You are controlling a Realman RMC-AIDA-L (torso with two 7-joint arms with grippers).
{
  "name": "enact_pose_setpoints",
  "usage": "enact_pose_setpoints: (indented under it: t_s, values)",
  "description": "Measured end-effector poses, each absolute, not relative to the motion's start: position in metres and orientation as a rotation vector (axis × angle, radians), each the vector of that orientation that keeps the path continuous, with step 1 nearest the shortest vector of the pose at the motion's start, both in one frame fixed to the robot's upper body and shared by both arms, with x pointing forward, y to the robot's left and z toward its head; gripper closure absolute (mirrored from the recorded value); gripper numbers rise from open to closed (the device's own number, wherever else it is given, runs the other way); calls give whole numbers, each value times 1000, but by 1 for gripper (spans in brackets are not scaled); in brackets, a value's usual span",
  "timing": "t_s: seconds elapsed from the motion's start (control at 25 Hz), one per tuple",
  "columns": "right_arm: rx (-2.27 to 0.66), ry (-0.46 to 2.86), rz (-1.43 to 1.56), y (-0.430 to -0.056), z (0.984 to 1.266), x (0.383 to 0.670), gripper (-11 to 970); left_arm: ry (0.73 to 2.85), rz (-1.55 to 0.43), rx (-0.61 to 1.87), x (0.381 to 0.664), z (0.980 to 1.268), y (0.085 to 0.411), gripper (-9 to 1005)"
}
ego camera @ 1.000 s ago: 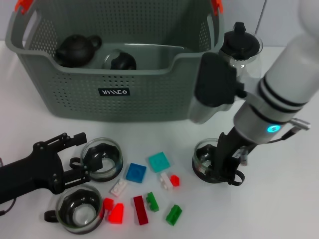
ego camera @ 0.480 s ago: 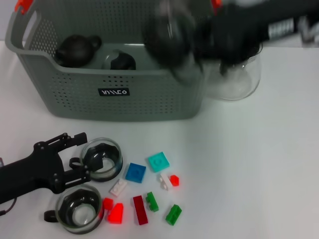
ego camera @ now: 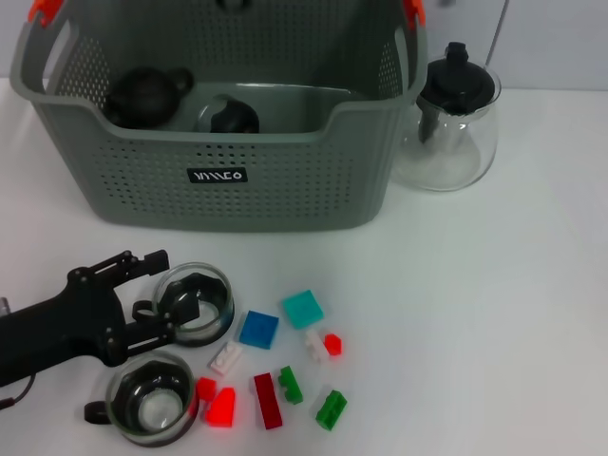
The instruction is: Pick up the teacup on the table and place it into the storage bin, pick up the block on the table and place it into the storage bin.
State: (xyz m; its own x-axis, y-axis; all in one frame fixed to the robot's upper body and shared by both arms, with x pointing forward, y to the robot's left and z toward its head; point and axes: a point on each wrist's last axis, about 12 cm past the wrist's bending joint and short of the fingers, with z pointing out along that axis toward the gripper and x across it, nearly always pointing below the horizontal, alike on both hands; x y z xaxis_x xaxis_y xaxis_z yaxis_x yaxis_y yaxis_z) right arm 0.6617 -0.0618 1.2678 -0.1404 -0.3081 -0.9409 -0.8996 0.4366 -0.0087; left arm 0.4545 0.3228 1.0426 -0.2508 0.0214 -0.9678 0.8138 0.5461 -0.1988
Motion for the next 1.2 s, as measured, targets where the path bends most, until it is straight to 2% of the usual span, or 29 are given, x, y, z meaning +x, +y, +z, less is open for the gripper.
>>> enact_pose_setpoints:
  t_s: [0.2,0.4,1.2]
  values:
    - [-1073,1831,502,-20,1237,690,901,1677,-886,699,455,1042,323,217]
    - [-1105,1887,333,0,1217,696,901,1692,-891,682,456,1040,322,217]
    - [-1073,2070,265,-32,1184,694,901,1695,-907,694,458,1041,319,217]
